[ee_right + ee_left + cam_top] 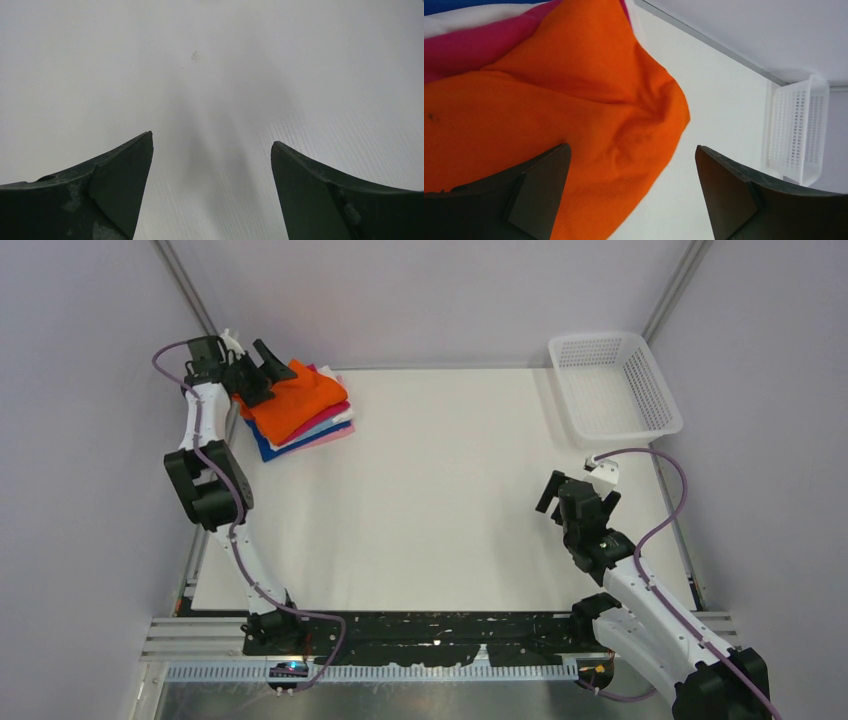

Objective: Fold and stack the t-shirts
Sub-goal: Smooth out wrinkles on the folded tshirt

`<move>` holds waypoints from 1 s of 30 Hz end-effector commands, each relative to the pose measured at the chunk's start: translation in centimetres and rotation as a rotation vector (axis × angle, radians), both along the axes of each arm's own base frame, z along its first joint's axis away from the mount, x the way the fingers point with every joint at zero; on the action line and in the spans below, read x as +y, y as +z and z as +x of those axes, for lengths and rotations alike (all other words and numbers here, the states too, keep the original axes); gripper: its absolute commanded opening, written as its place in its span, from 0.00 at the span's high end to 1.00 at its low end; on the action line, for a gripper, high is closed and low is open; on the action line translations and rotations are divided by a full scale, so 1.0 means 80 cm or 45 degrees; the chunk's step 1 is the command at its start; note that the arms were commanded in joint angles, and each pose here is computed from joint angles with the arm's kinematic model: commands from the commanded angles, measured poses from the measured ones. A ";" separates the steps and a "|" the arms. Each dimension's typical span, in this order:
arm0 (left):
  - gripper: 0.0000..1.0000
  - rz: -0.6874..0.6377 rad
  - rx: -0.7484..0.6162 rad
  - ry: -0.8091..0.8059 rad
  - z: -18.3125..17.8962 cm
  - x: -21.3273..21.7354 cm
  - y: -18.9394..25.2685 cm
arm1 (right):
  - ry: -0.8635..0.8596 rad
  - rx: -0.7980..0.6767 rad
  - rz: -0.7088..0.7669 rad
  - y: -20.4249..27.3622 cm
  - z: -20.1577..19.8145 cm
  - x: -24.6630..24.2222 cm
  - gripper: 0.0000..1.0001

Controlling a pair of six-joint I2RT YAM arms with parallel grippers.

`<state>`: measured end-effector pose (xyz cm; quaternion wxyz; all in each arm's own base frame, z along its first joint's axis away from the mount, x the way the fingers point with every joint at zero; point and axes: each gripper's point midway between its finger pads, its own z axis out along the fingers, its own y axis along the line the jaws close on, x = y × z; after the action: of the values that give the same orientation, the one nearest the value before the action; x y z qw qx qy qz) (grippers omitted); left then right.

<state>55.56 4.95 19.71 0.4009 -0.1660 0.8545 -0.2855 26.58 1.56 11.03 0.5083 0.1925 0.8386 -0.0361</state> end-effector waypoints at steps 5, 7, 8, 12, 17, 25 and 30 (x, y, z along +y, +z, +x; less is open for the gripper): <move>0.00 -0.174 0.068 0.070 0.063 0.018 -0.053 | -0.054 -0.077 -0.032 0.028 0.008 -0.011 0.05; 0.00 -0.221 0.044 0.058 0.079 0.016 -0.060 | -0.064 -0.076 -0.043 0.030 0.007 -0.014 0.05; 0.00 -0.249 0.018 0.033 0.086 0.013 -0.061 | -0.066 -0.081 -0.043 0.033 0.006 -0.015 0.05; 0.00 -0.352 -0.017 -0.050 0.099 -0.002 -0.062 | -0.076 -0.095 -0.045 0.035 0.002 -0.018 0.05; 0.00 -0.332 -0.117 -0.202 0.084 -0.028 -0.025 | -0.079 -0.103 -0.048 0.036 0.002 -0.019 0.05; 0.00 -0.045 -0.212 -0.238 0.052 -0.053 0.055 | -0.057 -0.096 -0.039 0.035 0.004 -0.015 0.05; 0.00 0.017 -0.242 -0.258 0.049 -0.072 0.069 | -0.046 -0.110 -0.028 0.037 0.004 -0.012 0.05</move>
<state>60.43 1.12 20.15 0.4074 -0.1038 0.8366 -0.3513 26.12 0.57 11.86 0.5203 0.1937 0.8299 -0.0561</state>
